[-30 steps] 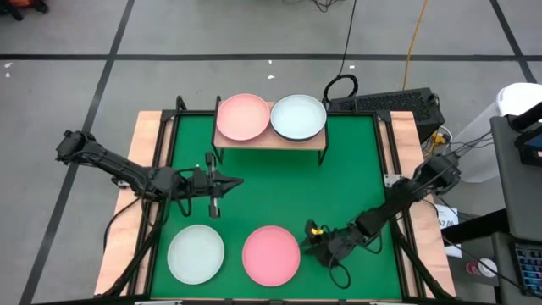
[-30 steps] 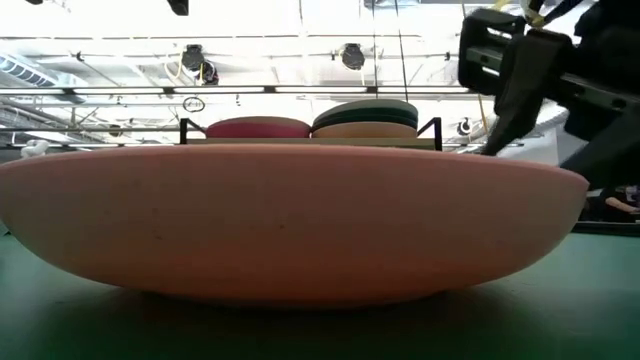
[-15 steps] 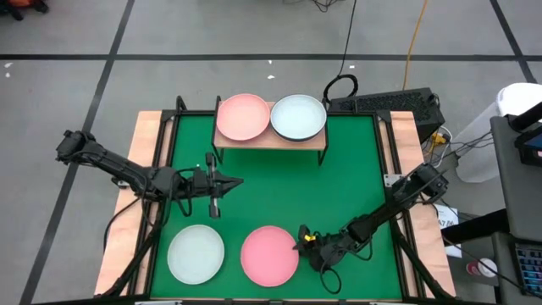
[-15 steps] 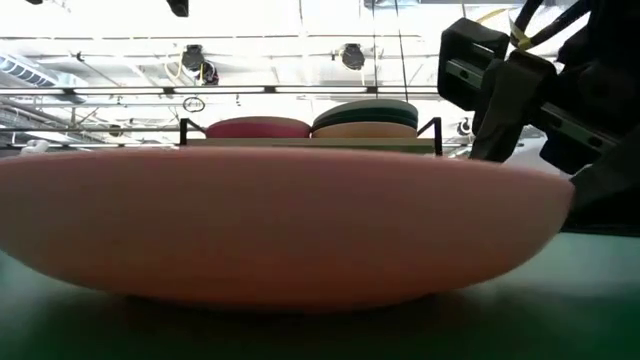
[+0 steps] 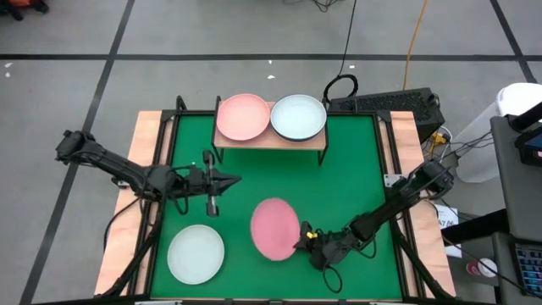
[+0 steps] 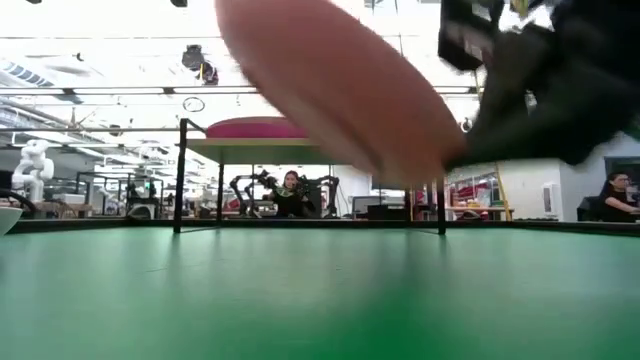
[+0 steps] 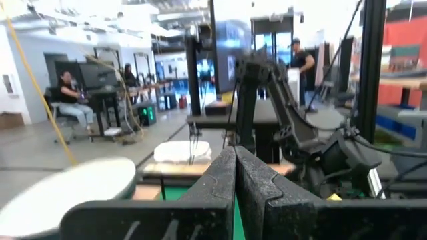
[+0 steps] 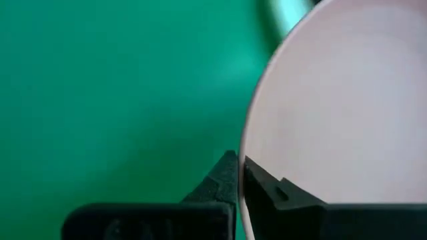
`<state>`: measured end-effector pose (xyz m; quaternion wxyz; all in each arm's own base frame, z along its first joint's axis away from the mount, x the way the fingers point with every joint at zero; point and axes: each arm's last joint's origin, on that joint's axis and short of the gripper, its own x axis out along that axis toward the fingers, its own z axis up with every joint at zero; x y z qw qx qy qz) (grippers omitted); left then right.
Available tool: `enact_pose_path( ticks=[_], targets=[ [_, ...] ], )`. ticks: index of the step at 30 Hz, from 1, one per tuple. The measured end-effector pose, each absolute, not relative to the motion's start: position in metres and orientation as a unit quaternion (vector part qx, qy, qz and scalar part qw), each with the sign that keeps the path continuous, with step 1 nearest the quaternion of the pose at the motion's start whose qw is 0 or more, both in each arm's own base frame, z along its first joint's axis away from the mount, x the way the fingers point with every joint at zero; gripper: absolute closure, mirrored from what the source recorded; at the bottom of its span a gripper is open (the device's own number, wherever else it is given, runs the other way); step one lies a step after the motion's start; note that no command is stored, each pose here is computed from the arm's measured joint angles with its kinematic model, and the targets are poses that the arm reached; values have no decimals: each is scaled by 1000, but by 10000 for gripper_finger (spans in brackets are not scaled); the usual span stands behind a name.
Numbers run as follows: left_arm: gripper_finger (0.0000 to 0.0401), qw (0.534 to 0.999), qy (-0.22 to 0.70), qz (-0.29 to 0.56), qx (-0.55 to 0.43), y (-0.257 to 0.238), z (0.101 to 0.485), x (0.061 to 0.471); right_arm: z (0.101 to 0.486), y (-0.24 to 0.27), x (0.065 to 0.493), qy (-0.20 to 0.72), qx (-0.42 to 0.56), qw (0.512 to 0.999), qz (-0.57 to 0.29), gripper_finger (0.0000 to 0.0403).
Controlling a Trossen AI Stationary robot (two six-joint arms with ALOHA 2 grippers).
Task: Place and stack plates onto a shelf
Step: Stack the light pink plate on top of the light orange plate on the shelf
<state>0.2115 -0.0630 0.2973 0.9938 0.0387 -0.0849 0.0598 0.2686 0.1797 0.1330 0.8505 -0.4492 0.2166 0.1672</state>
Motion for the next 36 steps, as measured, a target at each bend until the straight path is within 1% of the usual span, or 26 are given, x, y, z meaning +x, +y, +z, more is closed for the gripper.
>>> enact_pose_path(
  ticks=[4,6,10,13,16,19,22,25,27,31,36],
  targets=[
    [395,990,-118,65,42,-60,309,202,160,172,269,185,-485,848,108,401],
    [395,986,-136,74,56,-57,319,196,179,162,270,169,-488,852,81,402],
    [395,975,-179,120,55,-48,351,181,221,129,281,138,-470,871,11,402],
    [395,974,-172,126,69,-44,369,176,255,100,293,123,-477,869,-38,402],
    [395,977,-153,127,81,-43,382,175,288,65,309,112,-467,875,-61,402],
    [395,977,-145,127,85,-43,390,177,314,28,325,119,-435,891,-52,402],
    [395,978,-135,126,96,-43,390,178,336,-8,345,125,-410,902,-52,402],
    [395,977,-137,128,96,-43,391,177,346,-41,365,160,-400,900,-62,403],
    [395,977,-136,129,98,-42,391,177,343,-59,378,201,-394,895,-56,403],
    [395,978,-133,130,100,-42,391,178,321,-84,399,282,-393,874,-41,403],
    [395,978,-127,129,105,-42,389,178,291,-103,414,329,-403,854,-30,403]
  ],
)
